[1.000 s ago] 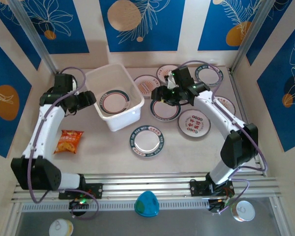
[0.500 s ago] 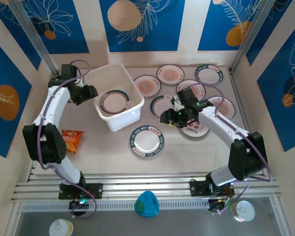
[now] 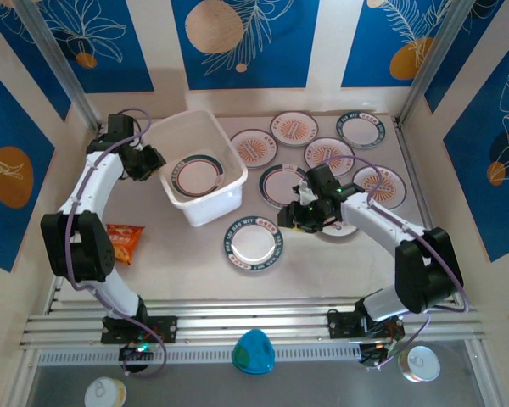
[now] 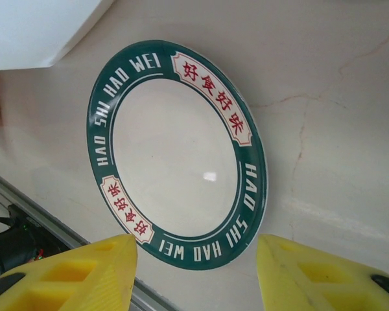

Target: Place the plates into the plastic bin on the countertop

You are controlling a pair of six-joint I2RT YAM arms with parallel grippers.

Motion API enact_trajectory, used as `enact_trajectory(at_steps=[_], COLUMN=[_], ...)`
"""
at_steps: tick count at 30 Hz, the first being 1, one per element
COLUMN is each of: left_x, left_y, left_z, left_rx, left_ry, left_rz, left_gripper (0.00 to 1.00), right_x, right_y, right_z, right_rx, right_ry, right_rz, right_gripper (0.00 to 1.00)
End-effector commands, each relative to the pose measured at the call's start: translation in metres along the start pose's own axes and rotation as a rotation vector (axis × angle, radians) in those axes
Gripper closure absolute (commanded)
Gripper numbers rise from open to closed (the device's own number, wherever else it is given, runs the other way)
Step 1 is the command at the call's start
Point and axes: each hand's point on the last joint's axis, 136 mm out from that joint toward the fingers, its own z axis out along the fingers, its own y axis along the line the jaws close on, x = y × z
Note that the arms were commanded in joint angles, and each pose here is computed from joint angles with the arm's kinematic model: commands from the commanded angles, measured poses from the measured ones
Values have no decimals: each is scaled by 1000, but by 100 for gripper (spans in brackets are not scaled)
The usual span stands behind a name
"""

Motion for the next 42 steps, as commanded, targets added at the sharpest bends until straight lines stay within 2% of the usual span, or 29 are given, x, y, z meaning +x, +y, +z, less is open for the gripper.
enact_trajectory(at_steps=[1, 5, 12, 20, 23, 25, 30, 37, 42], left_x=[-2, -2, 6, 16, 15, 16, 17, 20, 28], left_y=[12, 19, 25, 22, 21, 19, 15, 16, 18], left_z=[-13, -25, -40, -41, -46, -49, -57, -65, -61], left_rx=[-28, -44, -50, -34, -32, -24, -21, -50, -53], left_ry=[-55, -115, -149, -123, -135, -135, -132, -105, -65], left_rz=[-114, -175, -202, -167, -149, -135, -79, 33, 66], left_gripper=[77, 83, 84, 73, 64, 53, 40, 37, 37], right_x=[0, -2, 4, 14, 20, 25, 36, 36, 33], right_y=[6, 10, 2, -10, -17, -22, -30, -34, -34], right_z=[6, 10, 20, 19, 22, 26, 39, 57, 67], right_rx=[-55, -76, -67, -15, 7, 20, 50, 26, 3], right_ry=[30, 52, 84, 83, 91, 102, 132, 150, 158], right_rz=[-34, -49, -47, -42, -33, -30, -57, -61, -69], right_gripper=[48, 50, 50, 51, 51, 51, 51, 54, 58])
